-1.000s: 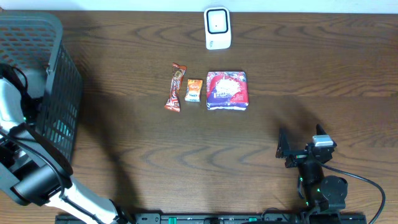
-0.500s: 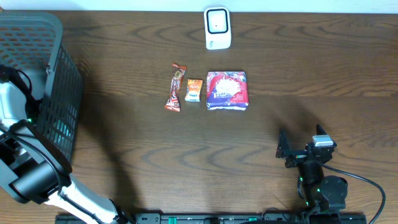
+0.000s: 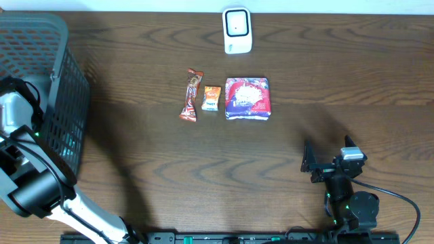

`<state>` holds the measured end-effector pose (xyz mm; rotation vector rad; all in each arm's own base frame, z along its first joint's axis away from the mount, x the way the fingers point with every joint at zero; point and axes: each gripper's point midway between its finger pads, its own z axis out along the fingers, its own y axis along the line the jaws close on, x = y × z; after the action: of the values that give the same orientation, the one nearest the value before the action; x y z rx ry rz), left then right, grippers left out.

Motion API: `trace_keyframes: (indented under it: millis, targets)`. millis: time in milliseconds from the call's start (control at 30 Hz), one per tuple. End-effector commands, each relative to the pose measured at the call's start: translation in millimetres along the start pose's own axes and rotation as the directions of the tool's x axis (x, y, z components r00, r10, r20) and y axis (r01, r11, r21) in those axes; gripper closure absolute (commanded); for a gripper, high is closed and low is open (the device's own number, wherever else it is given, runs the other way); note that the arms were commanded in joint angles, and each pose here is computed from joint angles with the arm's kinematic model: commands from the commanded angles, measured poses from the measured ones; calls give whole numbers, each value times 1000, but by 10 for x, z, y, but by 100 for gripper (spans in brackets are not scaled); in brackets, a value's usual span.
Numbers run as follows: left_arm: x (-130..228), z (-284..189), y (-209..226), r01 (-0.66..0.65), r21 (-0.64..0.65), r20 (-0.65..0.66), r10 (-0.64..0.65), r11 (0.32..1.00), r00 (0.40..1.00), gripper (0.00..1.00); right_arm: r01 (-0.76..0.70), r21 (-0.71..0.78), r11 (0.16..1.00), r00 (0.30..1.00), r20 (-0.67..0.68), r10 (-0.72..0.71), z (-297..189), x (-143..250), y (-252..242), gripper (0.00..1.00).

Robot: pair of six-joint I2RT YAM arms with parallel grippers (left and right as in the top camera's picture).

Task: Scan the item barcode
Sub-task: 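Reach into the basket and grasp the green wipes pack with the left gripper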

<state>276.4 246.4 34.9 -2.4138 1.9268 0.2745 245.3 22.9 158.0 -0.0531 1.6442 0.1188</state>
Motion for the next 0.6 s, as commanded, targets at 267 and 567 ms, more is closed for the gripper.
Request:
trace_keyframes:
  millis: [267,567]
  targets:
    - [-509,-1964,-125,-39,512,238,-98,858,966,93,-10,-1,1000,1000,1,10,-1,6,-1,1]
    - [-478,-2634,161,-96,639,307,-139,763,941,24,-10,-1,1000,1000,1,10,-1,6,-1,1]
